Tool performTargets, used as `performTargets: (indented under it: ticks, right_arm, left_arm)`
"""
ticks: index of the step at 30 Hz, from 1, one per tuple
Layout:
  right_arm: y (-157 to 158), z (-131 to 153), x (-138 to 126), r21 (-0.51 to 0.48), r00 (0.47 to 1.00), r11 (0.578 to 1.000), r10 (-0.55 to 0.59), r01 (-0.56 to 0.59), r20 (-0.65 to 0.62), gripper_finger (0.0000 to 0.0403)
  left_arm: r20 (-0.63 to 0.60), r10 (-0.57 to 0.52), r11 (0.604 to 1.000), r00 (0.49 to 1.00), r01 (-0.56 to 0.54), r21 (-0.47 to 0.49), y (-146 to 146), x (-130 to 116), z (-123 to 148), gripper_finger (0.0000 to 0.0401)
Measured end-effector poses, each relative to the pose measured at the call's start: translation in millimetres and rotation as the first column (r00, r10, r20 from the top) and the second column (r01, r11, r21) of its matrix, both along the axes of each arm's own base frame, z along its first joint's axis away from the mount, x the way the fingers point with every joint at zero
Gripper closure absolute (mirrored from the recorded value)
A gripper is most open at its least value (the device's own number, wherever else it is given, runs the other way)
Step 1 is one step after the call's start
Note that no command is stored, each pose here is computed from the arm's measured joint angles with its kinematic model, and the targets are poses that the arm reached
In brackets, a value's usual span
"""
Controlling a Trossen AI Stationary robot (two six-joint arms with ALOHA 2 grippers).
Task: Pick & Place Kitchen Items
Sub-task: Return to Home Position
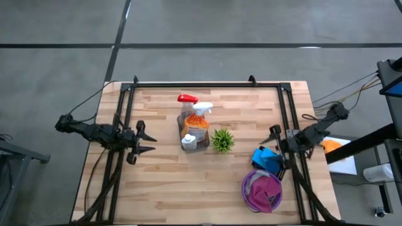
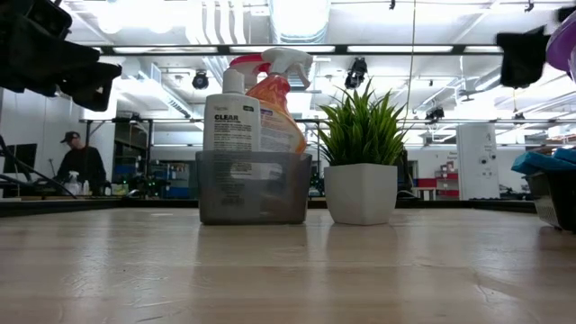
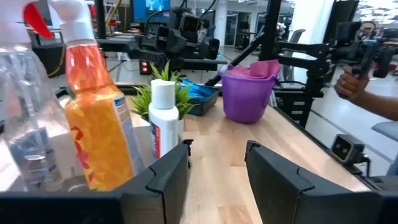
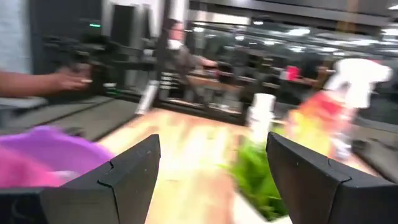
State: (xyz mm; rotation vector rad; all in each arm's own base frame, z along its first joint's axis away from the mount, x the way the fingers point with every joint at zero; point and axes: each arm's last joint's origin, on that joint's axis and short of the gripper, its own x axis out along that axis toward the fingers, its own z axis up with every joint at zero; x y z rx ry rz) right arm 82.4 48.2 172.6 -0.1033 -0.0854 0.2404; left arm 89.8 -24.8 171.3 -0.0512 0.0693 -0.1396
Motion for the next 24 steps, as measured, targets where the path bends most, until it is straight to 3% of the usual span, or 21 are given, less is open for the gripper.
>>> performTargets:
  ticks: [7,15,20,24]
  right_arm:
    - [-26.2,-2.1,11.4,-0.015,0.976,0.976,-0.218,0.218,-0.016,0.0114]
    - [-64.9,-3.3,13.1,0.01,0.961,0.962,-0.274,0.274,-0.034,0.0114]
    - [-86.1,-3.0,6.5,0.035,0.944,0.943,-0.328,0.33,-0.043,0.0114]
    - [-95.9,-6.1,3.2,0.087,0.94,0.937,-0.329,0.337,-0.094,0.0114]
  left_arm:
    - [0.001,0.075,0.997,0.997,-0.075,0.013,6.9,1.6,-0.1,0.0239]
    - [0.025,0.081,0.996,0.996,-0.082,0.024,18.5,5.0,-2.6,0.0239]
    - [0.022,0.161,0.987,0.987,-0.161,0.006,27.9,5.2,-2.9,0.0239]
    - [0.058,0.134,0.991,0.989,-0.133,-0.028,28.8,6.7,-4.0,0.0239]
